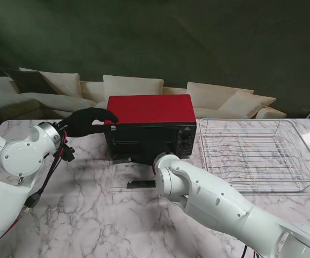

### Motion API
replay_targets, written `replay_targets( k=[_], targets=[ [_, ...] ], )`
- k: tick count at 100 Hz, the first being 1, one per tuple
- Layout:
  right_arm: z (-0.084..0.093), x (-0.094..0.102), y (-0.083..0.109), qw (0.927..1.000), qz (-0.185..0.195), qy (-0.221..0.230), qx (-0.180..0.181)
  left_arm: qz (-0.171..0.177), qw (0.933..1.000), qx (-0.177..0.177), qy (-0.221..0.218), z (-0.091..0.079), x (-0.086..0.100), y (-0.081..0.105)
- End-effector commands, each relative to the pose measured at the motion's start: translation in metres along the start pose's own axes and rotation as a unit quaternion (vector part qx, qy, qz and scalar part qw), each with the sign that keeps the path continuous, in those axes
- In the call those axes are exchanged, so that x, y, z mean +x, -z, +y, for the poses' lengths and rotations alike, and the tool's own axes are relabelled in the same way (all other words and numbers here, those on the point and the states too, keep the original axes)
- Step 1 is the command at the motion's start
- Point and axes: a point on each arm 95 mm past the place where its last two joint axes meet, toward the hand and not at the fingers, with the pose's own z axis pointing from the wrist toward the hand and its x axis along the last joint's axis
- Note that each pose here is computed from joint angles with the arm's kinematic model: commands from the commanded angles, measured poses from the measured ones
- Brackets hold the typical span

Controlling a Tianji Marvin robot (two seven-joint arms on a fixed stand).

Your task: Slide the trays into the oven

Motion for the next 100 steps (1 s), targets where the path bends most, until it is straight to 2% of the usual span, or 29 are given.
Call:
replay_targets(
  k=[1, 39, 58, 81, 100],
  targets=[
    [0.006, 0.002, -0.004, 1.0000, -0.001, 0.001, -0.001, 0.001, 1.0000, -0.008, -0.002, 0.002, 0.001, 0.001],
    [0.008, 0.001, -0.020, 0.9999, -0.012, -0.007, -0.010, -0.002, 1.0000, -0.008, 0.000, 0.004, 0.001, 0.002],
    [0.009, 0.000, -0.018, 0.9998, -0.007, -0.012, -0.012, -0.003, 1.0000, -0.008, 0.000, 0.005, 0.000, 0.003],
    [0.008, -0.007, 0.007, 0.9997, 0.014, -0.021, -0.008, -0.004, 1.0000, -0.004, 0.000, 0.006, -0.001, 0.005],
    [0.010, -0.016, 0.045, 0.9983, 0.044, -0.038, -0.001, -0.004, 1.0000, -0.002, 0.002, 0.009, -0.001, 0.006]
  ],
)
